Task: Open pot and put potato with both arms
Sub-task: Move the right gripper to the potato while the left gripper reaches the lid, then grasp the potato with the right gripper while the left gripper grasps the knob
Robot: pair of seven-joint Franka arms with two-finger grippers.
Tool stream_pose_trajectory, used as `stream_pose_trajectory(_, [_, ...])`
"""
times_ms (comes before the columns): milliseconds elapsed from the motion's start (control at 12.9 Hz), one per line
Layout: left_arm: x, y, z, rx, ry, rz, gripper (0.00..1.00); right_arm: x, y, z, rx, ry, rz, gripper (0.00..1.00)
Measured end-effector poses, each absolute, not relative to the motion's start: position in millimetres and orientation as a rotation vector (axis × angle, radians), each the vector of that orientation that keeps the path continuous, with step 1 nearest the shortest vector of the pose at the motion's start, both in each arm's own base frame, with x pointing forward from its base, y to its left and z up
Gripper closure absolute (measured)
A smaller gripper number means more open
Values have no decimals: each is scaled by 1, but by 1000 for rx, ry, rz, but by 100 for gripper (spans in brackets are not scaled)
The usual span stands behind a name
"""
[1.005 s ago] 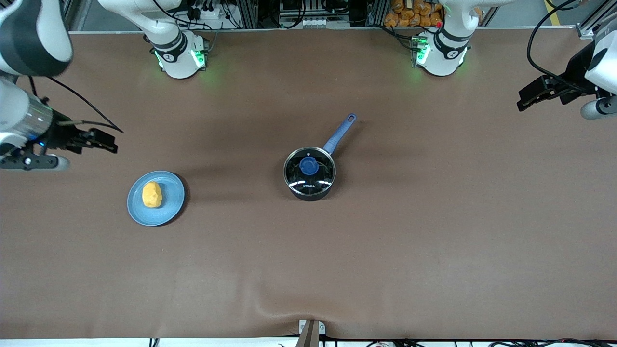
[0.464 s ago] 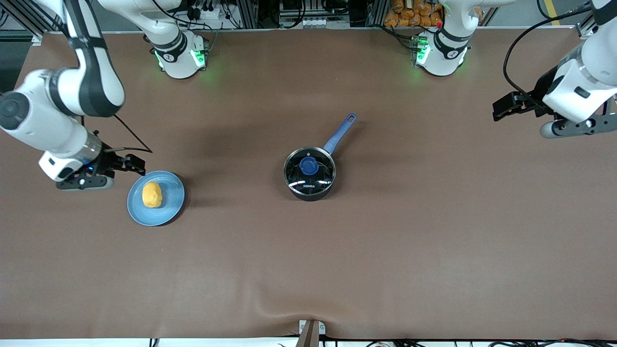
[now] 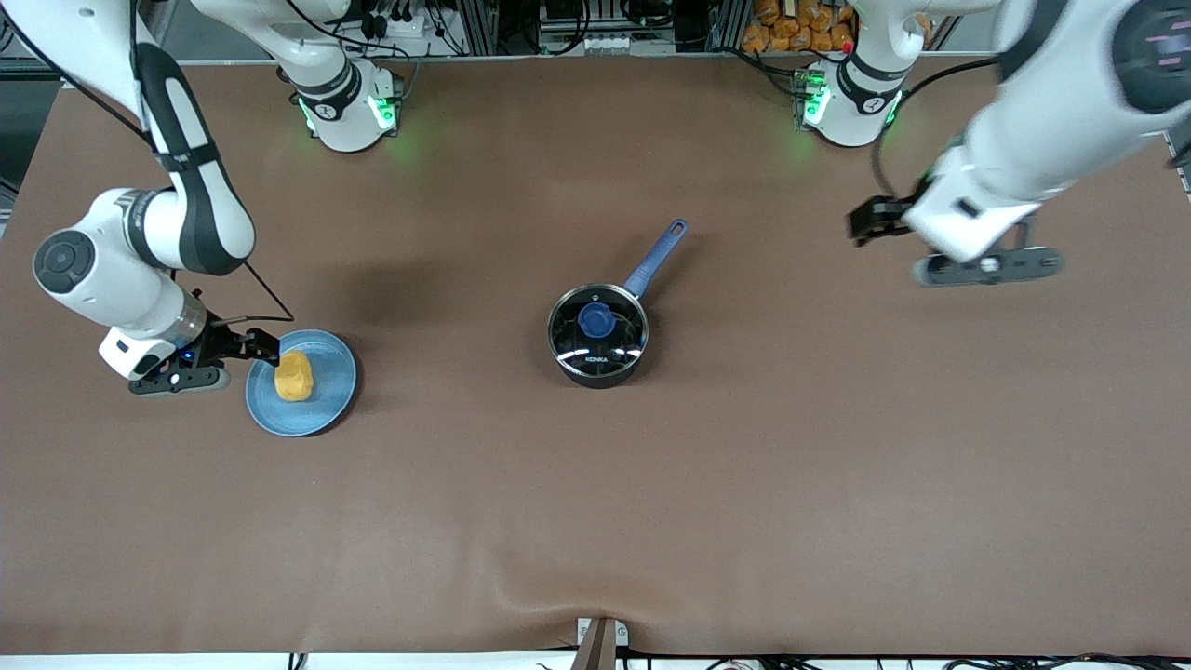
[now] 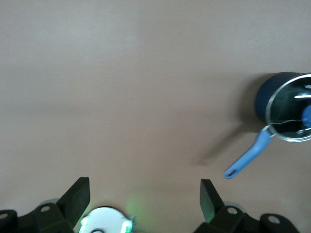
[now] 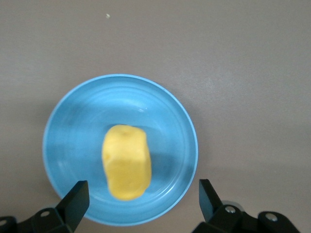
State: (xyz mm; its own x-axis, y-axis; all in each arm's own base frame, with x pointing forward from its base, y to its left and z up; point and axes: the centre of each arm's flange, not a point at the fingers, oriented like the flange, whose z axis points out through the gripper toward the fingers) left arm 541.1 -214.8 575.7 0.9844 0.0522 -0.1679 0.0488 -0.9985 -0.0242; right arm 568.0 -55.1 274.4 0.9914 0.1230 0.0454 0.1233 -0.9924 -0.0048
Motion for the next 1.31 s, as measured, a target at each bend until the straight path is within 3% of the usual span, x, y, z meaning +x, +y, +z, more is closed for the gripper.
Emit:
stream_pose_trajectory(773, [527,-465,436,-3223,-348,149,0,570,-42,221,-3101,-166,-56,0])
stream_pose_trajectory(1005, [518,-497,386,-3200,-442,162,0,571,-29,210,-3086,-179,-70,0])
stream_pose_trajectory(1314, [504,-515,359,-3101,-572,73,0,570,-30,195,-3090,-174,-67,0])
